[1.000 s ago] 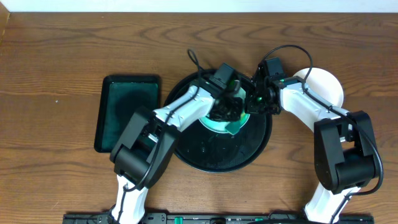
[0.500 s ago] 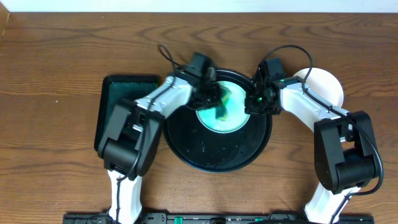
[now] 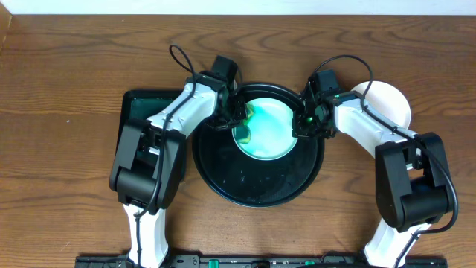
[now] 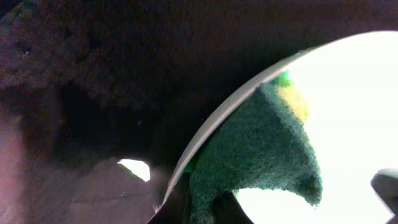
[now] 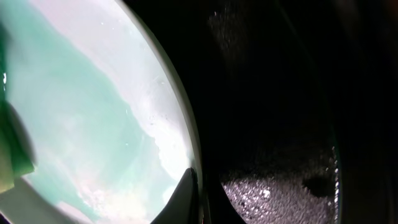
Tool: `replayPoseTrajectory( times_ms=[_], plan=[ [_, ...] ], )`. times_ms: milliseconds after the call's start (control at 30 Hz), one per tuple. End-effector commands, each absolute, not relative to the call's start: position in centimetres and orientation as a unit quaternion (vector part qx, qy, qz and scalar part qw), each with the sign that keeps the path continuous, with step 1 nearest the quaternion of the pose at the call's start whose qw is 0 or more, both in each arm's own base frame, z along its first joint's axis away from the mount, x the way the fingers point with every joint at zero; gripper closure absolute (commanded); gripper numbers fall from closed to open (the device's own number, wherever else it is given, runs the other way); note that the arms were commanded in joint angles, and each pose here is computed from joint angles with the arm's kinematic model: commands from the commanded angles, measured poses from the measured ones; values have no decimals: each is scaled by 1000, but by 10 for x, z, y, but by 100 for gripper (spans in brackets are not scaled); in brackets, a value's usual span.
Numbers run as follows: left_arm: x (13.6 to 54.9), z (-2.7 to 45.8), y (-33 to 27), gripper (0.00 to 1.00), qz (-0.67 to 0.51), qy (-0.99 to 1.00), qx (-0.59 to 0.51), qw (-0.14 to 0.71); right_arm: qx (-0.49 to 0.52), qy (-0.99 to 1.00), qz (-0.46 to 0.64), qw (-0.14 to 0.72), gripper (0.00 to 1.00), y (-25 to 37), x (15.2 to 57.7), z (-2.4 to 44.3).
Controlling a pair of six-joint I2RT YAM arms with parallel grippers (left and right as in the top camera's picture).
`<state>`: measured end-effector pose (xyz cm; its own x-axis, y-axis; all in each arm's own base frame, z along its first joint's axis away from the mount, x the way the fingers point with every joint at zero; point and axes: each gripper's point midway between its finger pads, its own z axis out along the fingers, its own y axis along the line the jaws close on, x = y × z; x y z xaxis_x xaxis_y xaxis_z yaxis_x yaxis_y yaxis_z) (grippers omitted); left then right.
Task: Clean dirty plates on tray and stack at the side
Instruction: 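Scrub the last plate with the sponge in the left gripper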
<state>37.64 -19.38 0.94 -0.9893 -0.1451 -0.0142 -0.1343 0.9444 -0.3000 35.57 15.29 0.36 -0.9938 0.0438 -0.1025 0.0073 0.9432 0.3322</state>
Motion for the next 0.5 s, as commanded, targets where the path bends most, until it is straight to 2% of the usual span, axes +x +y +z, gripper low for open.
replayPoseTrajectory(
  times_ms=[0,100,333,467],
  plan=[
    [348,-33,-122,92,37,998,-59,-12,6,989,144,15,99,147,335,-18],
    [329,-32,-160,93,-21,999,-6,-45,2,990,144,16,99,147,335,-18],
    [304,-25,-247,93,-144,986,49,-63,0,990,144,16,99,147,335,-18],
    [297,-23,-273,93,-160,984,61,-54,0,990,143,16,99,147,335,-18]
  ],
)
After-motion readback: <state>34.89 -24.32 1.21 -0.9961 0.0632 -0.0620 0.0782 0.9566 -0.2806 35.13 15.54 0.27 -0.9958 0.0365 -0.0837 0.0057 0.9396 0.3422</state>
